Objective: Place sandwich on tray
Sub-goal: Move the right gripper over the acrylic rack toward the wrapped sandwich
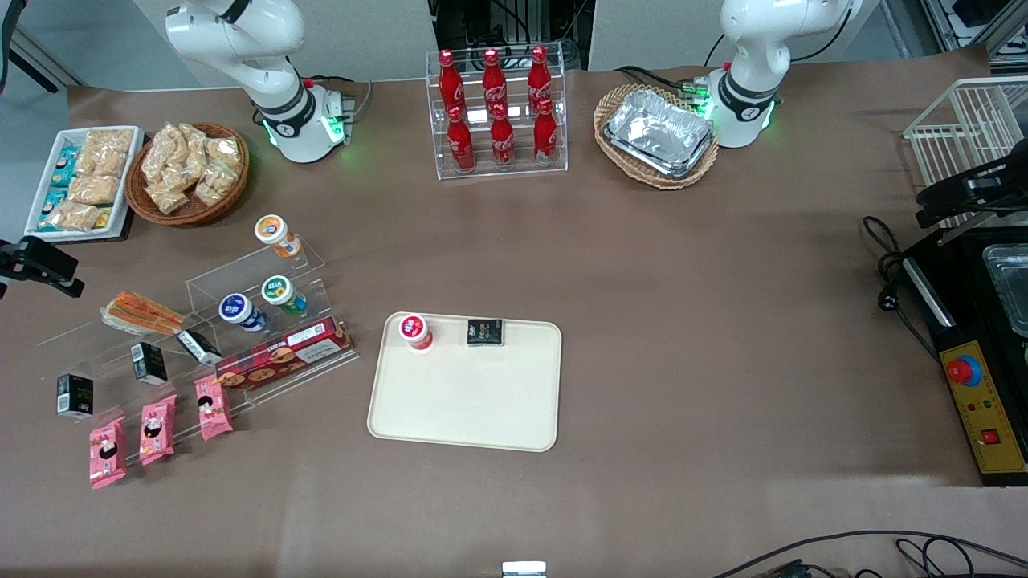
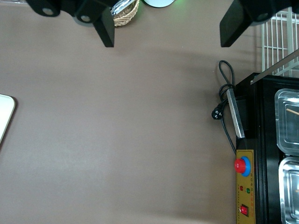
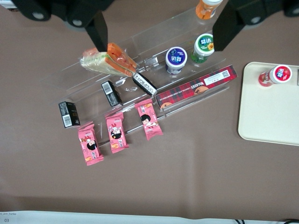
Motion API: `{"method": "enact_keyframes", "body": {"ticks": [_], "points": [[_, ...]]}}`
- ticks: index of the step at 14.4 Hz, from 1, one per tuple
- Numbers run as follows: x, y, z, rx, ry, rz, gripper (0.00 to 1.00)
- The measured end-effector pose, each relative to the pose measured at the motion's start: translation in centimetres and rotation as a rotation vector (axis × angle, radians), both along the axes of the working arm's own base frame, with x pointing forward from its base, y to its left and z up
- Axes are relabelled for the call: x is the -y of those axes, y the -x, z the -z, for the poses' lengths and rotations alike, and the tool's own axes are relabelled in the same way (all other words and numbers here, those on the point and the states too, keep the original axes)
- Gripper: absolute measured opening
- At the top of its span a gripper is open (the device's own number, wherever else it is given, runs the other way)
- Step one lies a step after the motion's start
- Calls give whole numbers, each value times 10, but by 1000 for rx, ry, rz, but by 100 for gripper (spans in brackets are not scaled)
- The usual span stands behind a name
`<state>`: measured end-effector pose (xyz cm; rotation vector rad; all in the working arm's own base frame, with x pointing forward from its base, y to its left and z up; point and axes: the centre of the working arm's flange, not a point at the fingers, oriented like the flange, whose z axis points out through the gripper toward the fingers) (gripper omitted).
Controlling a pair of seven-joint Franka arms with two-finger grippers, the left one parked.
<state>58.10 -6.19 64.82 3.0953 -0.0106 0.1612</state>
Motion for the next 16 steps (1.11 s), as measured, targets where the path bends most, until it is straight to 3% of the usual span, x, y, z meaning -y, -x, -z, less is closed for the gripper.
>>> {"method": "enact_keyframes", "body": {"ticks": [6, 16], "points": [[3, 0, 1, -3, 2, -28, 100], [76, 12, 9, -53, 58, -597, 100]]}}
